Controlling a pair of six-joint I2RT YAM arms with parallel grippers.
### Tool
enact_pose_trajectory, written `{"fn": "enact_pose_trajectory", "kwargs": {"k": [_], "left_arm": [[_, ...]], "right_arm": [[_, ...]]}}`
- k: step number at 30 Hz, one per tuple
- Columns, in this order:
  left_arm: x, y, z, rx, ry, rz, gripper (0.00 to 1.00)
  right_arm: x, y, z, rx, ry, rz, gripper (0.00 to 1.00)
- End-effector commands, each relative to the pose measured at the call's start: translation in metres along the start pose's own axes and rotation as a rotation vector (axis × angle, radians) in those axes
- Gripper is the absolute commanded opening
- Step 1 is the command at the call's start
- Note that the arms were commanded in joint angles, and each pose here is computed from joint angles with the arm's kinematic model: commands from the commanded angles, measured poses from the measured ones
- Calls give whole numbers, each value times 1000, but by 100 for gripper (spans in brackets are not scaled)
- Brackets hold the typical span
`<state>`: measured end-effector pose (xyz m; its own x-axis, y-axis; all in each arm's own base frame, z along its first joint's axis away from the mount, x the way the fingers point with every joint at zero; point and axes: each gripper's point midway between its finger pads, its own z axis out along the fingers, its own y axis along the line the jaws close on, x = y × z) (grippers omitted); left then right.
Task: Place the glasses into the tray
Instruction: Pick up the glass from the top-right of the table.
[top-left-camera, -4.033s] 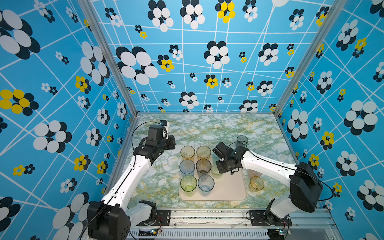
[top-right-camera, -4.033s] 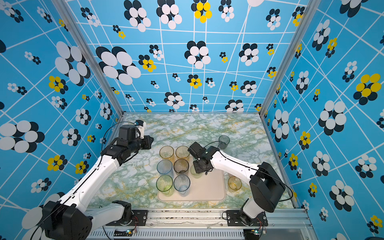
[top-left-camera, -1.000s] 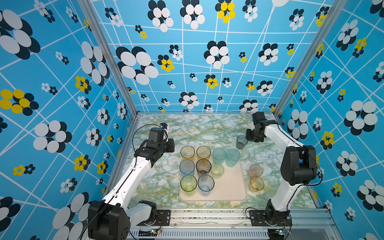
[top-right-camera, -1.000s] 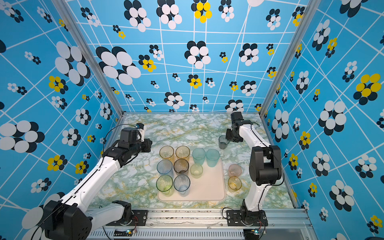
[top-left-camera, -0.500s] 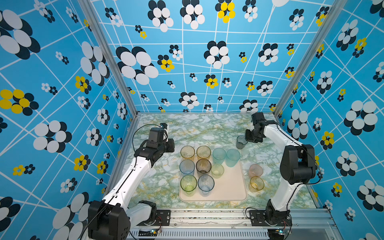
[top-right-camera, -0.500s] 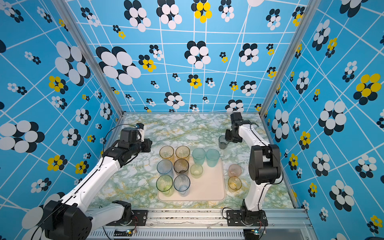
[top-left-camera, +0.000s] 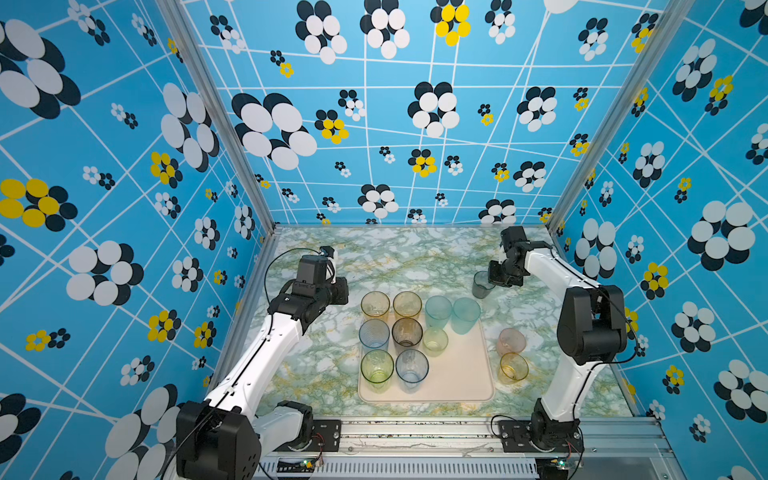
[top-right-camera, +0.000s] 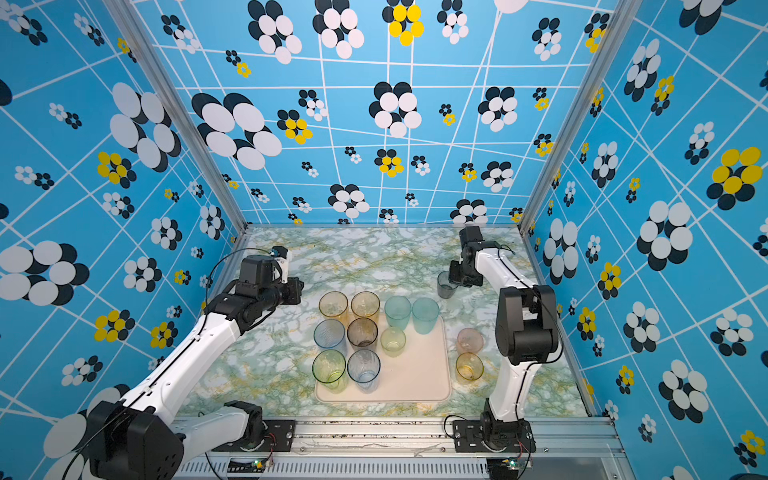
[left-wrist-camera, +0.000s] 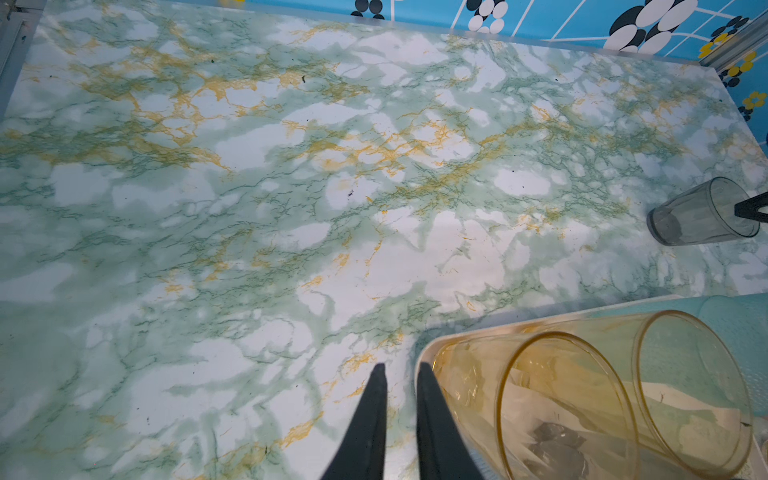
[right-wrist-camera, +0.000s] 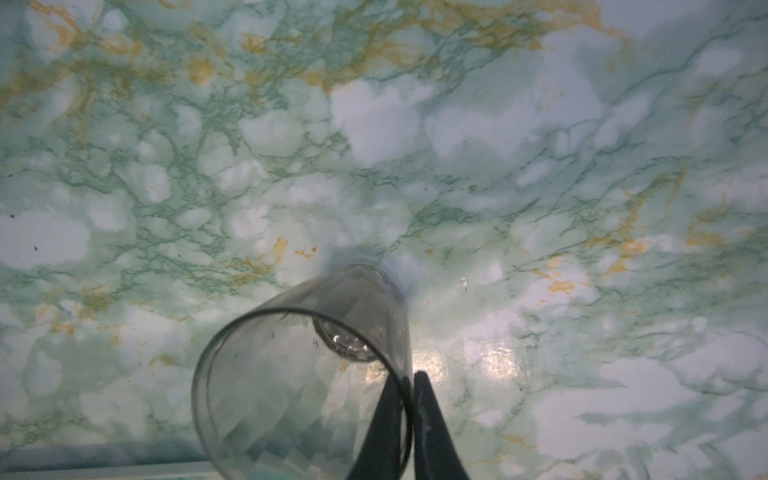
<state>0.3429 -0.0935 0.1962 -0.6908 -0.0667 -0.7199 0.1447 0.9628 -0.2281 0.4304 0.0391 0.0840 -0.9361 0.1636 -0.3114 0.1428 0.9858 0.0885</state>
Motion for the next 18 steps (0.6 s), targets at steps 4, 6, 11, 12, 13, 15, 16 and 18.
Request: {"fn": "enact_pose_trajectory", "kwargs": {"k": [4,6,11,12,13,15,16,18], "left_arm": [[0,4,-1,-14,3,7,17],[1,4,-1,-14,5,6,17],[4,5,1,-16,12,6,17],[4,5,1,-18,13,7,17],[4,6,1,-18,12,7,17],[4,5,1,-17,12,7,17],[4,5,1,-18,12,7,17],[4,5,1,-16,11,6,17]], "right_arm": [[-3,-1,-7,13,-14,-14,5],[-4,-4,-12,27,-29,-17,4],[-2,-15,-37,72,-94,-25,4],[-1,-17,-44,83,-109,-26,4],[0,-21,-53,95,-129,-27,4],[2,-26,-71,114,-168,-30,4],[5,-28,-79,121,-182,-31,4],[12,-32,-98,128,-213,-32,4]]}}
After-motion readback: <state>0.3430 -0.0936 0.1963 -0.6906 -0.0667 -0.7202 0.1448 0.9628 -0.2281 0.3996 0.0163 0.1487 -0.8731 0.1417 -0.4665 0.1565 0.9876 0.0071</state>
